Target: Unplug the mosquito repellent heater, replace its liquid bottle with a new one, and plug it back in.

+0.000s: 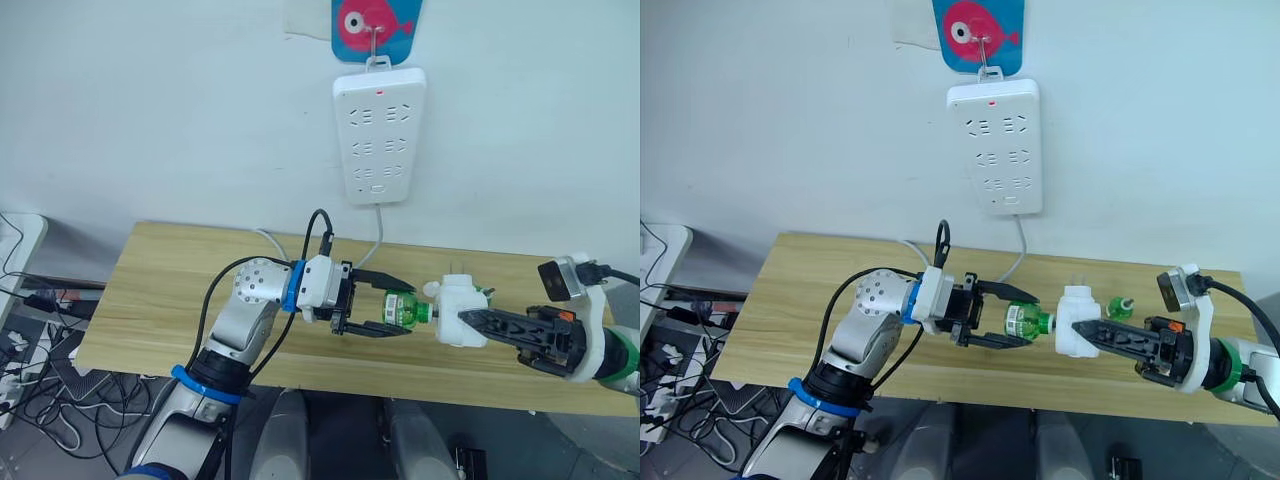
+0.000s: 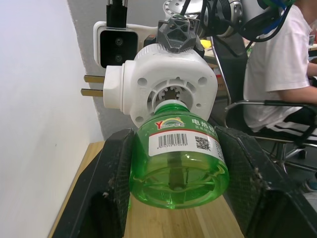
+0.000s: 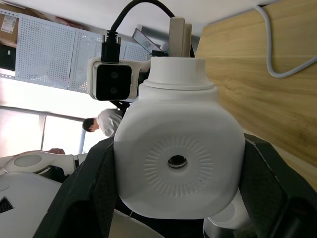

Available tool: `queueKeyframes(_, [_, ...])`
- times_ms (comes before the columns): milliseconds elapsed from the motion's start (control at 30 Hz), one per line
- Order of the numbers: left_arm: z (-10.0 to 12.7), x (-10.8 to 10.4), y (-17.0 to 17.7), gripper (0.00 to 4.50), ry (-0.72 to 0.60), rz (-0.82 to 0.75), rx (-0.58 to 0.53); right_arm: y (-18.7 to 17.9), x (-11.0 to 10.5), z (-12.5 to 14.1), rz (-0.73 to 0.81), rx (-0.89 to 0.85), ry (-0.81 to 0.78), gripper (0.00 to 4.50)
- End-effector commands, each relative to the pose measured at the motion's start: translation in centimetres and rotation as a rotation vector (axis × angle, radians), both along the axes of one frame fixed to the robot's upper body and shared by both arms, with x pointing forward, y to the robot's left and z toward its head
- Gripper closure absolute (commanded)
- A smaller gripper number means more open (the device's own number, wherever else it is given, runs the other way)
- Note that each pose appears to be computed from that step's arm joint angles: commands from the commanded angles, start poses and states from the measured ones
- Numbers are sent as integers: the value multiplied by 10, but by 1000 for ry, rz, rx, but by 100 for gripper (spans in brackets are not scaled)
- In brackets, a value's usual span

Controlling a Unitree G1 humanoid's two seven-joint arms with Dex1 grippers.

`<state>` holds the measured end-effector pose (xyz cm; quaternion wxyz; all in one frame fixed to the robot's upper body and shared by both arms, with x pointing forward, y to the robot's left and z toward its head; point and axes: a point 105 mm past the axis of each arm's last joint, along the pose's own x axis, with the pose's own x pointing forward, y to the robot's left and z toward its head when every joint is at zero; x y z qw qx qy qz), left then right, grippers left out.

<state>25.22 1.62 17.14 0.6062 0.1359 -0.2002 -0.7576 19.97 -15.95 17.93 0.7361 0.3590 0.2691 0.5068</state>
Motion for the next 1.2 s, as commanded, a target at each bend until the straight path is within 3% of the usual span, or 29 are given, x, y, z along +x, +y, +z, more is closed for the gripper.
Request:
queueKeyframes(33, [6, -10, -5, 227, -29, -33, -28, 9, -5, 6, 44, 24, -17, 155])
queueKeyframes(767, [3, -13, -9, 227, -68, -58, -22, 38, 8, 3, 5, 3, -54, 155])
queueKeyframes(900, [2, -13, -7, 227, -66, -57, -17, 34, 11, 4, -12, 24, -52, 15])
queueKeyframes(1000, [0, -12, -4, 227, -62, -52, -8, 22, 7, 4, 11, 31, -34, 7])
queueKeyframes(1200, [-2, -10, -1, 227, -55, -37, -2, -10, -28, 2, 147, 0, 116, 7])
